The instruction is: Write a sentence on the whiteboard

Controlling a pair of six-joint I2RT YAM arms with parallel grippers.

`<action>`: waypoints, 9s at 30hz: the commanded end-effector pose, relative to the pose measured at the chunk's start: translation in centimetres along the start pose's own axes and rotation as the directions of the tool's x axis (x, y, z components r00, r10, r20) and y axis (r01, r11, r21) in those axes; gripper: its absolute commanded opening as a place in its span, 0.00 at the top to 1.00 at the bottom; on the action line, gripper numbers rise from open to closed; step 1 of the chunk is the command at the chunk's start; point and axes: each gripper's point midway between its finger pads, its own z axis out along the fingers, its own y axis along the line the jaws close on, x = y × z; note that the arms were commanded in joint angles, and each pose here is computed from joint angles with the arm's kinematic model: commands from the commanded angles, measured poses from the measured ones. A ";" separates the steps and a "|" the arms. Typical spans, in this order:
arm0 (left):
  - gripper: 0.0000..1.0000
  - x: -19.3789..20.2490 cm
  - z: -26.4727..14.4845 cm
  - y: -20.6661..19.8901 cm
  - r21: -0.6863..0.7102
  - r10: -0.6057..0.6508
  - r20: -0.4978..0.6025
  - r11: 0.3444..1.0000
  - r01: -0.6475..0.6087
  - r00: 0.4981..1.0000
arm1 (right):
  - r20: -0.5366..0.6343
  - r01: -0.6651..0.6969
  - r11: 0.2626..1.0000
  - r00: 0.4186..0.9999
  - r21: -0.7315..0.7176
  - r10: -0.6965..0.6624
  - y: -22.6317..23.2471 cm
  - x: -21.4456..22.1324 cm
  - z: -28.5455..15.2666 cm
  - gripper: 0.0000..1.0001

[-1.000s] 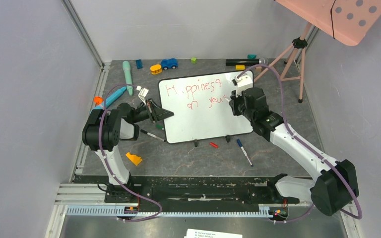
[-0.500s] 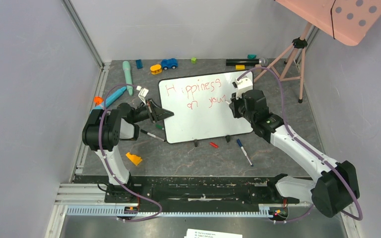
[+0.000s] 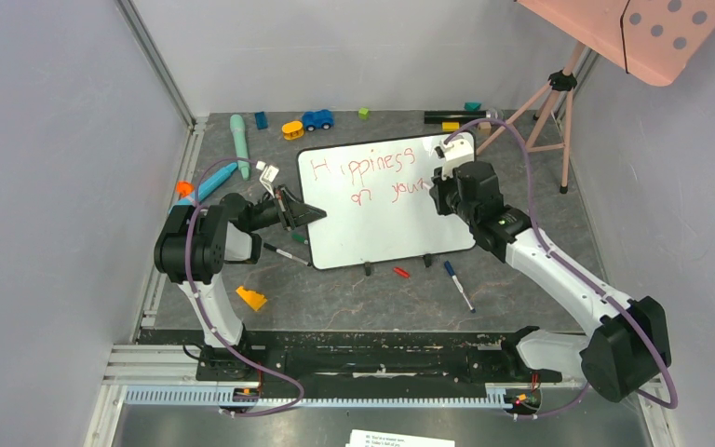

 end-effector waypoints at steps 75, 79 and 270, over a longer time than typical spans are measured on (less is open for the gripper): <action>0.98 -1.0 -0.5 0.0 -0.031 0.168 0.052 0.986 -0.166 0.984 | 0.099 0.040 0.963 0.995 -0.268 -0.013 15.4 -0.4 -3.0 1.00; 0.98 -1.0 -0.4 0.0 -0.027 0.165 0.050 0.986 -0.164 0.985 | 0.094 0.035 0.969 0.996 -0.246 -0.013 16.0 -0.6 -2.3 1.00; 0.98 -1.0 -0.5 -0.2 -0.024 0.167 0.048 0.986 -0.166 0.985 | 0.033 0.115 0.967 0.993 -0.227 -0.110 14.4 1.2 0.4 1.00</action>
